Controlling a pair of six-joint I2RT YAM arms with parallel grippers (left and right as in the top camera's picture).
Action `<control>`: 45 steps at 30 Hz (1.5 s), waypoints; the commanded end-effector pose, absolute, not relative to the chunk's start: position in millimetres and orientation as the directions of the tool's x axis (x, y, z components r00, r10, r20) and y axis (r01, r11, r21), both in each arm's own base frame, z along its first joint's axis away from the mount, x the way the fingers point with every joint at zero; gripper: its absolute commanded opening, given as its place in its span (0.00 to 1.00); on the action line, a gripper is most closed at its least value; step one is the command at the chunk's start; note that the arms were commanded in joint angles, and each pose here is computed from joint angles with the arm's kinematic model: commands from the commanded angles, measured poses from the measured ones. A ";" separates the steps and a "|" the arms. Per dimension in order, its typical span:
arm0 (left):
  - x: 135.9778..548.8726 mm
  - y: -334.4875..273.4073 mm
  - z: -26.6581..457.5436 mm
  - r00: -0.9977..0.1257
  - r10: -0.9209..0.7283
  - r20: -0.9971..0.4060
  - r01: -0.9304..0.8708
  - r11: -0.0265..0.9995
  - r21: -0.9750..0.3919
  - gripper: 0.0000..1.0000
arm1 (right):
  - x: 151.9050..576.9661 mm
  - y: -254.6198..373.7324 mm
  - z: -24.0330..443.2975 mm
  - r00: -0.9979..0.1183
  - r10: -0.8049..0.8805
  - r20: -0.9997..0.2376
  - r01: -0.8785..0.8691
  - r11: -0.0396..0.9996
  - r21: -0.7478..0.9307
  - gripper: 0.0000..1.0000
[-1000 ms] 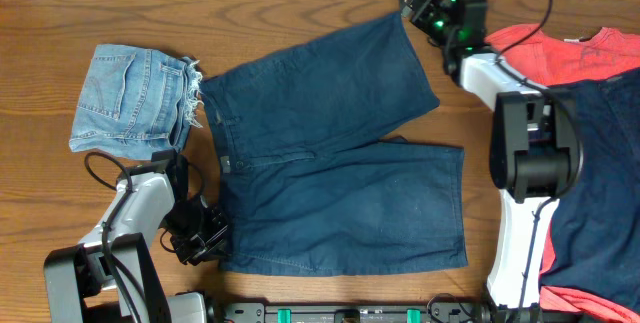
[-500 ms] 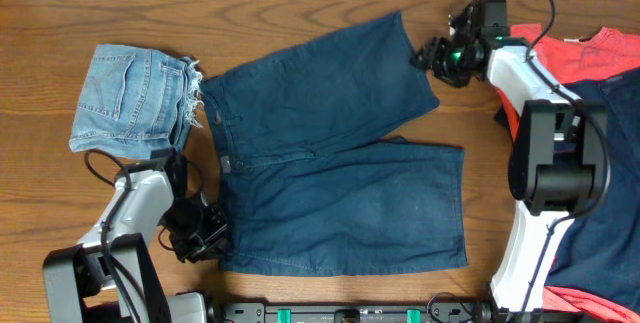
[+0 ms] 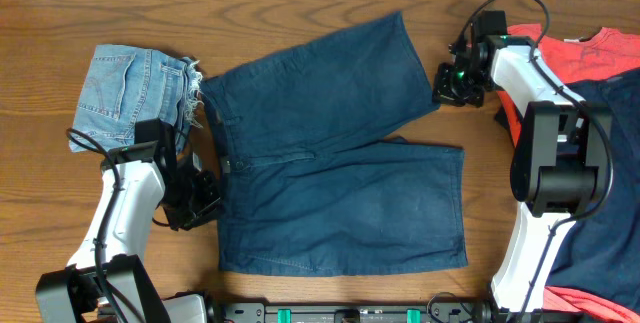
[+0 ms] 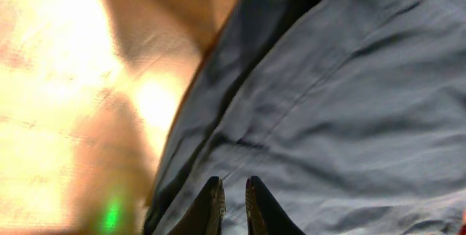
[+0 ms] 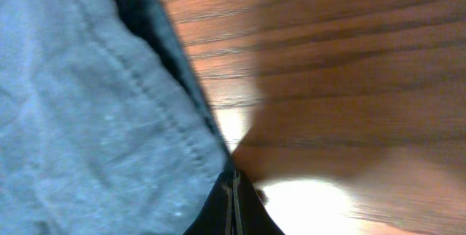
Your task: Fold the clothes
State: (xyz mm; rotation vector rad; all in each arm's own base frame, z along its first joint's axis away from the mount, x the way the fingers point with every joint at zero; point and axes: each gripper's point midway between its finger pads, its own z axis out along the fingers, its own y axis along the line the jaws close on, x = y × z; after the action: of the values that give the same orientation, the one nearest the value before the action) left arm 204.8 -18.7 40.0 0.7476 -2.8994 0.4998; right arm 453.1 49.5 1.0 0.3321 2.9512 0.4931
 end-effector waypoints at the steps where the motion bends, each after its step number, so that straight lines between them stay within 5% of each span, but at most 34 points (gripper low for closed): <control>1: 219.4 -28.3 49.5 -0.893 -0.425 0.145 -0.447 0.810 -0.380 0.14 | 457.2 14.5 17.0 -0.944 0.301 -0.132 0.253 0.922 0.292 0.01; 5: 230.6 -32.9 52.3 -0.910 -0.402 0.103 -0.406 0.807 -0.430 0.15 | 455.4 4.3 35.7 -0.934 0.334 -0.126 0.267 0.887 0.378 0.05; 7: 235.9 -34.3 53.3 -0.919 -0.386 0.077 -0.378 0.811 -0.446 0.16 | 456.5 20.3 47.6 -0.954 0.260 -0.149 0.163 0.869 0.468 0.42; 10: 245.3 -41.6 57.0 -0.938 -0.346 0.030 -0.316 0.814 -0.488 0.17 | 450.4 37.2 44.8 -0.970 0.196 -0.141 0.104 0.867 0.487 0.62; 15: 256.1 -42.5 71.1 -0.946 -0.325 -0.006 -0.279 0.821 -0.497 0.21 | 446.9 60.8 24.8 -0.978 0.124 -0.168 0.035 0.892 0.451 0.69; 18: 261.5 -42.1 90.2 -0.952 -0.306 -0.016 -0.258 0.827 -0.499 0.22 | 443.8 67.5 8.4 -0.975 0.153 -0.163 0.074 0.908 0.412 0.65; 23: 272.6 -38.4 128.5 -0.970 -0.228 -0.084 -0.160 0.859 -0.486 0.22 | 441.5 63.7 -7.8 -0.960 0.236 -0.153 0.163 0.910 0.381 0.45; 27: 283.7 -32.3 142.5 -0.964 -0.228 -0.133 -0.144 0.875 -0.462 0.23 | 443.0 57.7 -8.1 -0.954 0.257 -0.155 0.182 0.906 0.383 0.03; 37: 282.2 -21.8 137.6 -0.964 -0.230 -0.134 -0.160 0.902 -0.402 0.25 | 435.8 7.4 12.7 -0.919 0.365 -0.149 0.298 0.890 0.345 0.01; 39: 282.2 -21.8 137.6 -0.964 -0.231 -0.134 -0.160 0.902 -0.402 0.25 | 434.7 17.0 20.3 -0.934 0.326 -0.148 0.244 0.883 0.400 0.21; 41: 282.0 -21.9 137.6 -0.964 -0.231 -0.133 -0.160 0.901 -0.402 0.25 | 429.8 23.4 21.2 -0.945 0.300 -0.131 0.221 0.880 0.421 0.59; 45: 281.9 -21.9 137.4 -0.964 -0.231 -0.133 -0.161 0.901 -0.402 0.26 | 419.9 42.4 12.0 -0.968 0.224 -0.112 0.155 0.889 0.430 0.73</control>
State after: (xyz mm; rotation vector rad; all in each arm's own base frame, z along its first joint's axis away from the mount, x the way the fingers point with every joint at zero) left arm 280.7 -24.7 133.2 0.3656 -3.2081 0.6891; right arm 427.1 22.0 10.8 0.4256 2.8882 0.5741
